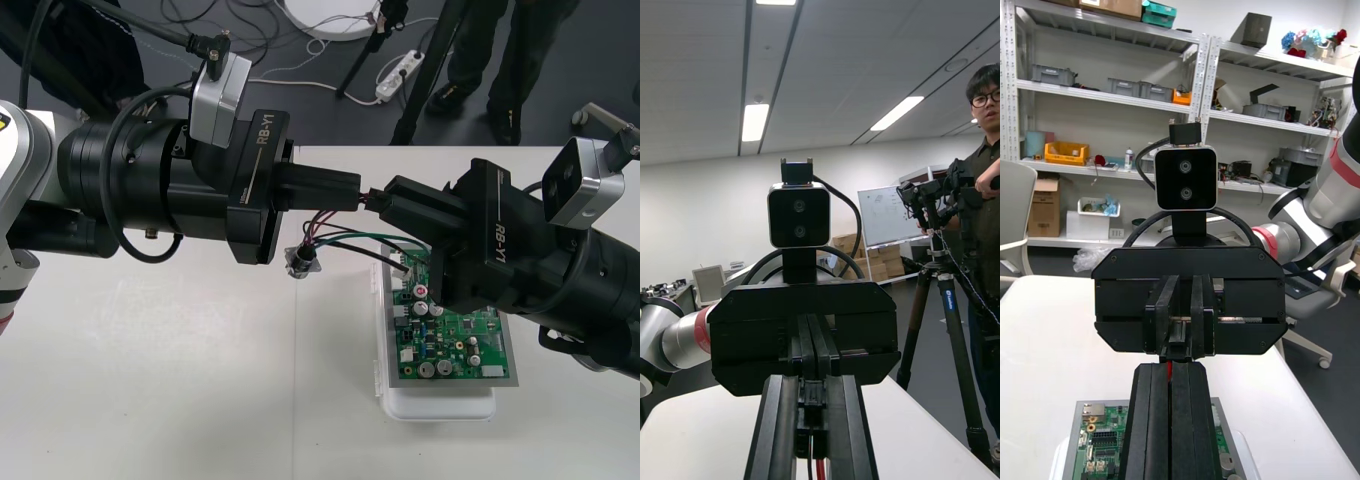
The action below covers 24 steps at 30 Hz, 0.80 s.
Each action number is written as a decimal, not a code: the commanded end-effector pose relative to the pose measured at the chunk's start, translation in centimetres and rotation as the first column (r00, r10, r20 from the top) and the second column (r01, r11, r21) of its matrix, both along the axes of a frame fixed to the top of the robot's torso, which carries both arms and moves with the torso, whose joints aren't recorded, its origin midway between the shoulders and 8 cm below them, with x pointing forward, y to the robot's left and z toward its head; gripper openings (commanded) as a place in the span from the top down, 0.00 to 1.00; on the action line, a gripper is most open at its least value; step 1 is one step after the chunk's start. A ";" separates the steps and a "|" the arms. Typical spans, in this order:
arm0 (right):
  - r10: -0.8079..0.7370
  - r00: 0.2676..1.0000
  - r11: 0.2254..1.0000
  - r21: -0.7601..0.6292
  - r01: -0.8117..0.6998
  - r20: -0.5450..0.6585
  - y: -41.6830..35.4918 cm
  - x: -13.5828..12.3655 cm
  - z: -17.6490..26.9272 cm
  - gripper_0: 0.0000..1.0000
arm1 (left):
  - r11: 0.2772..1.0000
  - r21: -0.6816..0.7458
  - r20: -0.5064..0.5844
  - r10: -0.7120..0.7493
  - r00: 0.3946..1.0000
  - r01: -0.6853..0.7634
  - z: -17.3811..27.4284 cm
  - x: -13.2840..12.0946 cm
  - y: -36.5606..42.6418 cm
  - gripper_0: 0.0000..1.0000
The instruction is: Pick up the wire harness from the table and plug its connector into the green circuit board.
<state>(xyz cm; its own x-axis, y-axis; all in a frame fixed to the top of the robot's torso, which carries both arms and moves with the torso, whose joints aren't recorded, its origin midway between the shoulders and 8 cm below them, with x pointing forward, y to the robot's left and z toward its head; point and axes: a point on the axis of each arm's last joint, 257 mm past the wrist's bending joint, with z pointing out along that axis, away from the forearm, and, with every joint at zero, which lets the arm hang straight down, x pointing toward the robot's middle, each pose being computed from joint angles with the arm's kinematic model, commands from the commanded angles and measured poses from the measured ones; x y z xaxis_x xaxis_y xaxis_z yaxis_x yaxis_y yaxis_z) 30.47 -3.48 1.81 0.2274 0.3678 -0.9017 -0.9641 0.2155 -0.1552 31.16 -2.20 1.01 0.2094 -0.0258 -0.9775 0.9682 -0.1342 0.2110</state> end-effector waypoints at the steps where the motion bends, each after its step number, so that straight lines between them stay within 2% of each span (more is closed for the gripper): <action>1: 0.031 0.998 1.000 -0.002 -0.031 0.050 0.3 -1.2 1.4 1.00 | 0.999 0.011 0.009 -0.033 0.999 0.032 0.9 -0.5 -0.9 1.00; 14: 0.032 0.998 0.999 -0.002 -0.032 0.046 0.3 -1.2 1.4 1.00 | 0.999 0.012 0.011 -0.035 0.999 0.034 0.9 -0.6 -0.9 1.00; 16: 0.032 0.998 0.999 0.000 -0.032 0.045 0.3 -1.2 1.4 0.68 | 0.999 0.011 0.016 -0.035 0.999 0.035 0.9 -0.6 -0.9 1.00; 17: 0.034 0.998 0.999 0.001 -0.034 0.044 0.3 -1.2 1.5 0.47 | 0.999 0.011 0.016 -0.035 0.999 0.035 0.9 -0.6 -0.9 1.00; 18: 0.033 0.999 0.999 0.001 -0.033 0.043 0.3 -1.2 1.4 0.35 | 0.999 0.011 0.016 -0.035 0.999 0.035 0.9 -0.6 -0.9 1.00; 19: 0.034 0.998 0.999 0.001 -0.034 0.043 0.3 -1.2 1.5 0.11 | 0.999 0.011 0.017 -0.035 0.999 0.035 0.9 -0.6 -0.9 1.00; 20: 0.036 0.999 0.999 0.001 -0.036 0.041 0.3 -1.2 1.4 0.01 | 0.999 0.011 0.019 -0.035 0.999 0.035 0.9 -0.6 -0.9 1.00; 24: 0.036 0.999 0.999 0.003 -0.036 0.040 0.3 -1.2 1.5 0.00 | 0.999 0.011 0.020 -0.035 0.999 0.035 0.9 -0.6 -0.9 1.00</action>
